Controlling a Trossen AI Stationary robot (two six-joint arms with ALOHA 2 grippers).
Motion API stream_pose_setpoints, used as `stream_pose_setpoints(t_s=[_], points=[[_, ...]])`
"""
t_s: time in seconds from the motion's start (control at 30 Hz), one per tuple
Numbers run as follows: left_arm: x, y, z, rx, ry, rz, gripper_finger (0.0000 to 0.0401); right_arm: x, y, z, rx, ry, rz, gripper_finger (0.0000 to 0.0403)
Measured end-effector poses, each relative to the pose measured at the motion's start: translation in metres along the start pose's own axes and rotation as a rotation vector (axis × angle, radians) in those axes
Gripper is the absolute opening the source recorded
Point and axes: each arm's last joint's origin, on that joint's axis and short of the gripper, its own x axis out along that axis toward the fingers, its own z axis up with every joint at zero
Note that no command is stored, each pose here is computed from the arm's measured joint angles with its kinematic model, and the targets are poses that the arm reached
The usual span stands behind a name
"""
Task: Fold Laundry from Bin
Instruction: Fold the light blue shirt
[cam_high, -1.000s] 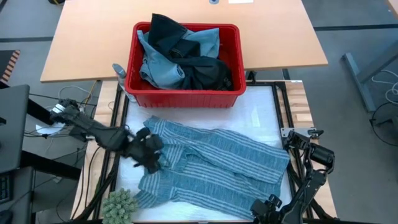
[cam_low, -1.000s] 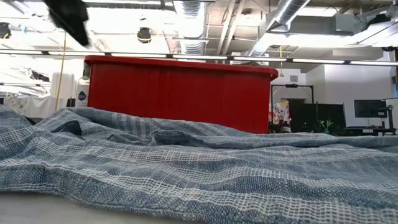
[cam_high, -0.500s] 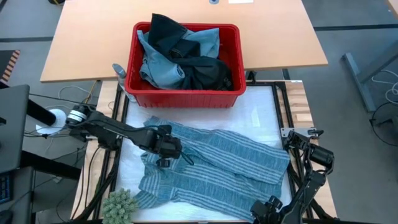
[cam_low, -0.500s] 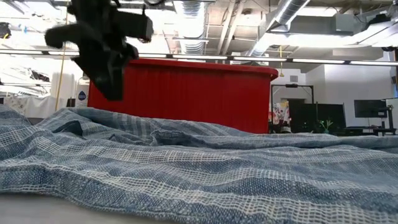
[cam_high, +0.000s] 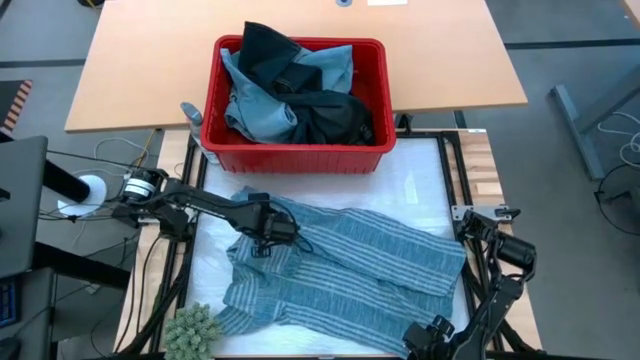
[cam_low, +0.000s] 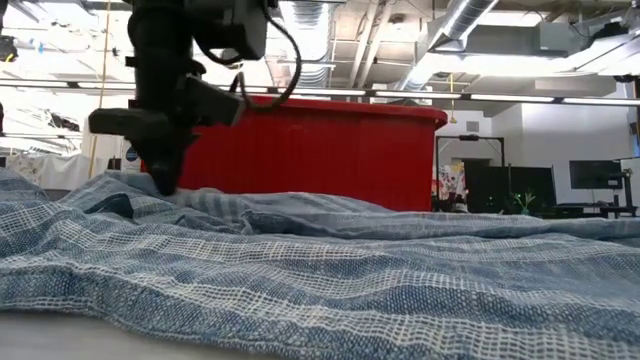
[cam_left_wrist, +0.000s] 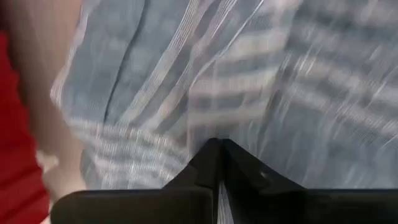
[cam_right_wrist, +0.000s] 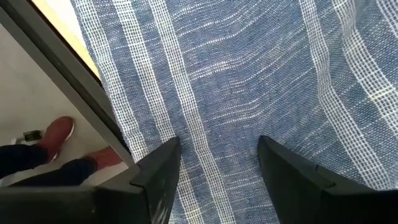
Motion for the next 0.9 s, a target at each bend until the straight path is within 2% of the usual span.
stream_pose_setpoints(t_s=[0.1, 0.23, 0.43, 0.5, 0.57, 0.63, 0.73, 0.9], points=[[0.011, -0.002, -0.011, -0.028, 0.057, -0.002, 0.0002, -0.006, -0.002, 0.002, -0.009, -0.021, -0.056, 0.0242], [0.025, -0.007, -0.025, -0.088, 0.131, -0.036, 0.0000, -0.024, -0.006, 0.007, -0.004, -0.126, -0.134, 0.0242], [0.015, -0.012, -0.025, -0.130, 0.103, -0.055, 0.0000, -0.070, -0.020, 0.031, -0.009, -0.282, -0.191, 0.0240], [0.013, -0.013, -0.026, -0.159, 0.095, -0.056, 0.0000, -0.084, -0.029, 0.041, 0.029, -0.332, -0.219, 0.0234], [0.012, -0.012, -0.027, -0.194, 0.098, -0.055, 0.0000, -0.093, -0.038, 0.052, 0.116, -0.385, -0.243, 0.0227], [0.011, -0.013, -0.028, -0.232, 0.099, -0.061, 0.0000, -0.095, -0.048, 0.068, 0.159, -0.414, -0.220, 0.0218], [0.003, -0.012, -0.030, -0.292, 0.090, -0.113, 0.0000, -0.091, -0.063, 0.097, 0.241, -0.411, -0.253, 0.0203], [-0.038, 0.000, -0.031, -0.401, -0.077, -0.191, 0.0000, -0.083, -0.096, 0.142, 0.340, -0.416, -0.359, 0.0177]])
